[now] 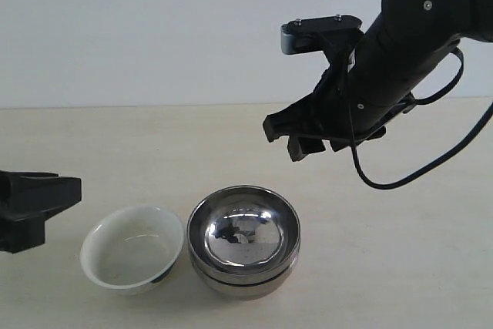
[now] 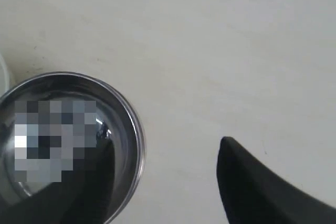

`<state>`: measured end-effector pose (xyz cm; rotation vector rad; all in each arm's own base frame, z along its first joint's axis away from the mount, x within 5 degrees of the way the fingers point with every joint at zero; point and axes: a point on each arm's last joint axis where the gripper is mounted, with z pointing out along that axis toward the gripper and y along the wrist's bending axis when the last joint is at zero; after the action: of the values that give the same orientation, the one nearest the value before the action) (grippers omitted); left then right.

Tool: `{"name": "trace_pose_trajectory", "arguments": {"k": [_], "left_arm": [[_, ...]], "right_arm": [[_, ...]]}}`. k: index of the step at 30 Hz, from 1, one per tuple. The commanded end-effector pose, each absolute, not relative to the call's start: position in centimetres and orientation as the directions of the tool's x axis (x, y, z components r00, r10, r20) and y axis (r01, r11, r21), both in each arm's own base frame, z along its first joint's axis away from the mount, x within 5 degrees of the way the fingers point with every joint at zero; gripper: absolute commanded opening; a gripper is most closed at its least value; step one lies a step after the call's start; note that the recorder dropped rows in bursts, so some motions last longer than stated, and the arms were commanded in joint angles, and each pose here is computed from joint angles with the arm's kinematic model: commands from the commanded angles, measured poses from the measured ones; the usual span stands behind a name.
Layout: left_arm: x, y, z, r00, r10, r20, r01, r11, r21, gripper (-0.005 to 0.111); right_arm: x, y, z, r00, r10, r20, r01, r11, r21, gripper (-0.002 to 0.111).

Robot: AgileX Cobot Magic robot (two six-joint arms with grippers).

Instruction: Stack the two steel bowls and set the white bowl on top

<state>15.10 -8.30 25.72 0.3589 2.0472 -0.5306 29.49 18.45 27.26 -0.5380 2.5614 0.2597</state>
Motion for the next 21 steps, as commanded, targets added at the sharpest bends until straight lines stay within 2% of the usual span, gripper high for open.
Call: {"name": "trace_pose_trajectory", "arguments": {"k": [1,7,15,21], "left_arm": [[16.4,-8.3,25.3,-0.500,0.027,-0.866,0.401,0.893,-0.204,0.031],[18.6,-8.9,24.3,-0.553,0.058,-0.831,0.378,0.906,-0.188,0.031],[23.2,-8.0,25.5,-0.673,0.038,-0.739,0.354,0.894,-0.276,0.032],[25.7,-5.7,25.0,-0.759,-0.011,-0.651,0.237,0.927,-0.292,0.032]], "right_arm": [[29.3,18.2,27.7,-0.793,-0.330,-0.512,-0.423,0.904,0.072,0.051],[29.0,18.0,28.3,-0.787,-0.326,-0.524,-0.423,0.903,0.073,0.051],[27.2,16.4,32.0,-0.740,-0.314,-0.594,-0.413,0.910,0.034,0.051],[25.7,14.7,32.9,-0.707,-0.318,-0.631,-0.391,0.920,-0.025,0.051]]}}
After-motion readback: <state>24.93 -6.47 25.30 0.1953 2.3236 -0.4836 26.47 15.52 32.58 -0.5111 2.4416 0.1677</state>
